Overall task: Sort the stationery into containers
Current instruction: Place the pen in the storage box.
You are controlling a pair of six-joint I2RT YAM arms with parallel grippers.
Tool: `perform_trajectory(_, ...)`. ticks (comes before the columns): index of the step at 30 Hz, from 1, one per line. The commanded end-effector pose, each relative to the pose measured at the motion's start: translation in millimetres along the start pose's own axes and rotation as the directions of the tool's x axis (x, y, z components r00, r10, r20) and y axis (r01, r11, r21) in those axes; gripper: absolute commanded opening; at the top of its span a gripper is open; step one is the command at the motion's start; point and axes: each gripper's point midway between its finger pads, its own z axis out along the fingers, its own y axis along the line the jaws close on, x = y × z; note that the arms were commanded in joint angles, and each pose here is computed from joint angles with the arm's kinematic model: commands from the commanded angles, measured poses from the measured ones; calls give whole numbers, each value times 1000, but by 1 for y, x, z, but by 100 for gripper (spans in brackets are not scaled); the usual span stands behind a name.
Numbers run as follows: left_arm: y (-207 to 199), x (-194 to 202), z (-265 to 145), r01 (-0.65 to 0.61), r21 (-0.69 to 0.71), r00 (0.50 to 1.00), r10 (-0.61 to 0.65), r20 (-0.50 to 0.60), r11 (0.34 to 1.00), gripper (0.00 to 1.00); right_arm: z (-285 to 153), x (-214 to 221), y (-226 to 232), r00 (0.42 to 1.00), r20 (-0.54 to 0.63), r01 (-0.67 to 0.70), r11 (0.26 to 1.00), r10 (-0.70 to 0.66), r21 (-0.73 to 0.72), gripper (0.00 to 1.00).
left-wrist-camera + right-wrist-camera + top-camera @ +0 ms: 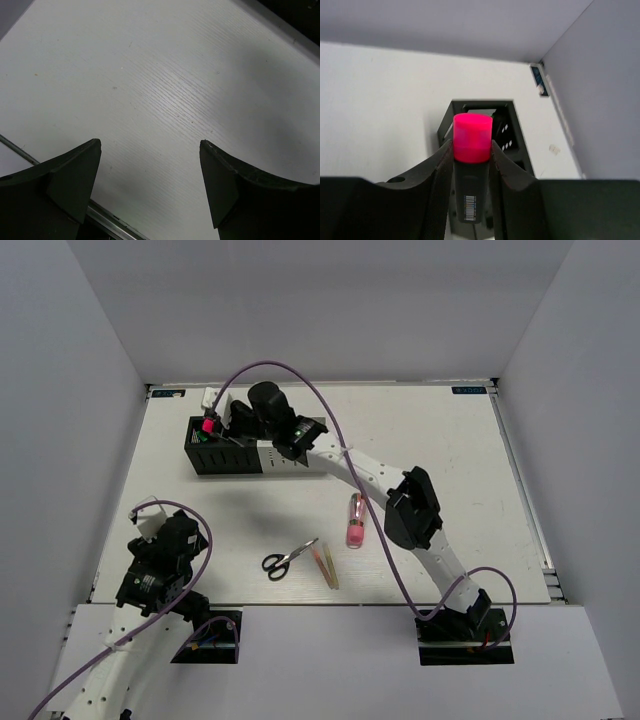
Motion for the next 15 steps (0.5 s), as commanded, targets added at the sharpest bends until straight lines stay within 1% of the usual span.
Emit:
perform_trajectory(1, 0, -5, 1, 6, -1, 1000, -6, 24, 1000, 90, 9, -54, -30, 971, 234, 27, 993, -53, 111, 0)
perform_trajectory(2, 0, -3, 1, 5, 1, 1000, -5, 21, 1000, 90, 11, -63, -36, 960, 272, 33, 991, -68, 130, 0)
perform_trajectory(4, 0, -5, 1, 7, 6, 1000, -8, 28, 1000, 90, 18, -66, -38, 945, 316, 39, 990, -82, 139, 0)
perform_trajectory(6, -1, -4, 1, 3, 11, 1000, -4, 25, 1000, 90, 22, -78, -40, 918, 381, 53, 985, -112, 162, 0)
perform_trajectory(7, -1, -4, 1, 4, 11, 1000, -5, 25, 1000, 90, 33, -63, -37, 922, 373, 48, 986, -104, 158, 0)
perform_trajectory(8, -2, -4, 1, 5, 13, 1000, -5, 24, 1000, 90, 34, -65, -39, 914, 390, 49, 985, -111, 166, 0)
perform_trajectory(9, -3, -4, 1, 9, 18, 1000, -10, 23, 1000, 90, 32, -77, -42, 888, 442, 45, 982, -125, 186, 0)
perform_trajectory(10, -2, -3, 1, 5, 13, 1000, -5, 20, 1000, 90, 39, -65, -42, 891, 437, 38, 980, -121, 194, 0)
perform_trajectory(12, -3, -2, 2, 2, 19, 1000, -2, 18, 1000, 90, 41, -66, -44, 877, 466, 21, 978, -119, 209, 0)
perform_trajectory(13, -3, -2, 2, -3, 17, 1000, 2, 15, 1000, 90, 48, -52, -42, 882, 459, 13, 978, -110, 208, 0)
perform_trajectory(15, -4, -1, 2, 1, 19, 1000, -1, 12, 1000, 90, 49, -48, -47, 868, 480, 2, 970, -123, 245, 0)
